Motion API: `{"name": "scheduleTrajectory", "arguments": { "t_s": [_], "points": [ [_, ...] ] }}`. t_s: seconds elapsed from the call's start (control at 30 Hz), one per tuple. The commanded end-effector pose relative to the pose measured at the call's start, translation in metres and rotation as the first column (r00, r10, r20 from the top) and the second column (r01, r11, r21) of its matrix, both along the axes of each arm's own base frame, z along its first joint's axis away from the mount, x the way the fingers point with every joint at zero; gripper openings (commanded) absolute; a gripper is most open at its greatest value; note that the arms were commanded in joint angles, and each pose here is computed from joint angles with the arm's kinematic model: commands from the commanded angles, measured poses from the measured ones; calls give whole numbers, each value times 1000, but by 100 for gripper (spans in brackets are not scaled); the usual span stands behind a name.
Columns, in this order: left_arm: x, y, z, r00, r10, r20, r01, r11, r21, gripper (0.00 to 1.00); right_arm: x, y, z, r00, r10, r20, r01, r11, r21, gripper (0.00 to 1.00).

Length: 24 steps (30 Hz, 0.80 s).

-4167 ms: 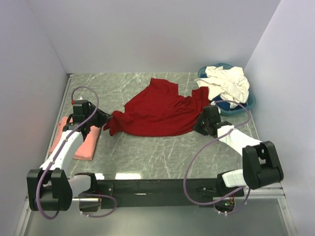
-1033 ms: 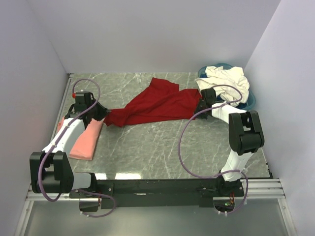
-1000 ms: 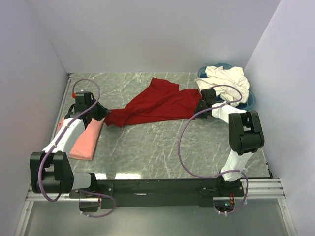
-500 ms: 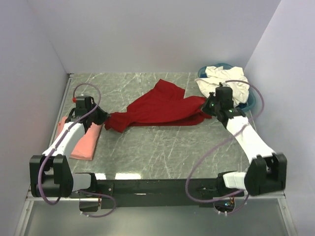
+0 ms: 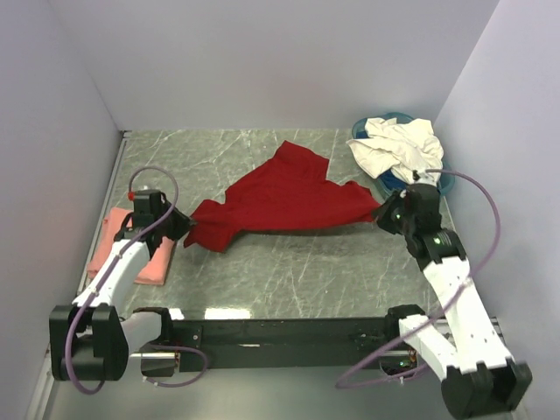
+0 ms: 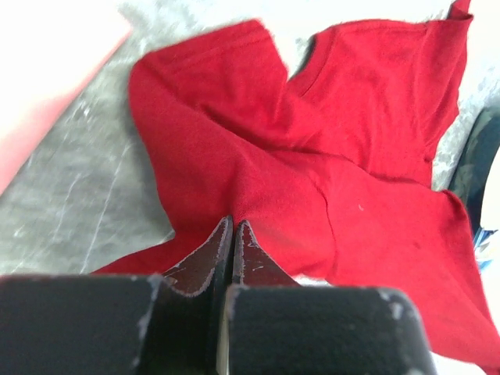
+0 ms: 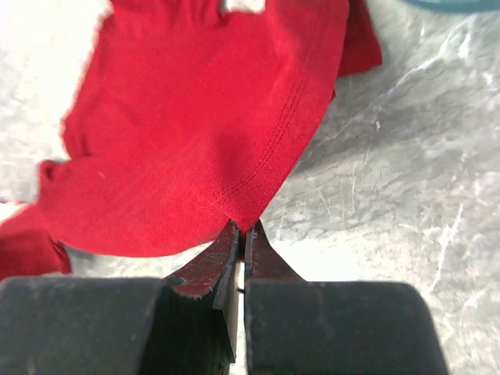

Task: Fold and stack the t-shirts
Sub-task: Flatten the tshirt out

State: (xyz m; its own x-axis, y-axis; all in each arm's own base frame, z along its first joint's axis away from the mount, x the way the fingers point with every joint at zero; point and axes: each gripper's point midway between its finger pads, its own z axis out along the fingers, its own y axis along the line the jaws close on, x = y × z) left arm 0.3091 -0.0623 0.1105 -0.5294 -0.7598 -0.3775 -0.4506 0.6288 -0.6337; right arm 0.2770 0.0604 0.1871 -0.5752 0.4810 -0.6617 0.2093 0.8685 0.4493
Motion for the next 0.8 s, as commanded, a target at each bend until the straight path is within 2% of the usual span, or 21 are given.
{"name": "scheduleTrajectory", "arguments": {
  "t_s": [0.0,0.13,0.43,0.53,0.77],
  "points": [
    [-11,2,-4,1000,19,5,-19,1000,-10,1,-18,-13,39,994,-57,95,57,998,-3,0],
    [-27,1,-19,999,27,-29,-28,999,-17,2,-34,-18,58,986,-86,146,85,996,12,0],
    [-50,10,-42,988,112,-107,-110,994,24,40,-60,-20,62,987,-81,141,80,997,14,0],
    [-51,17,-44,982,151,-117,-145,988,57,42,-62,-18,62,988,-70,136,69,998,13,0],
    [-44,5,-56,983,110,-146,-102,993,61,41,-56,-11,55,991,-34,128,31,999,25,0]
  ]
}}
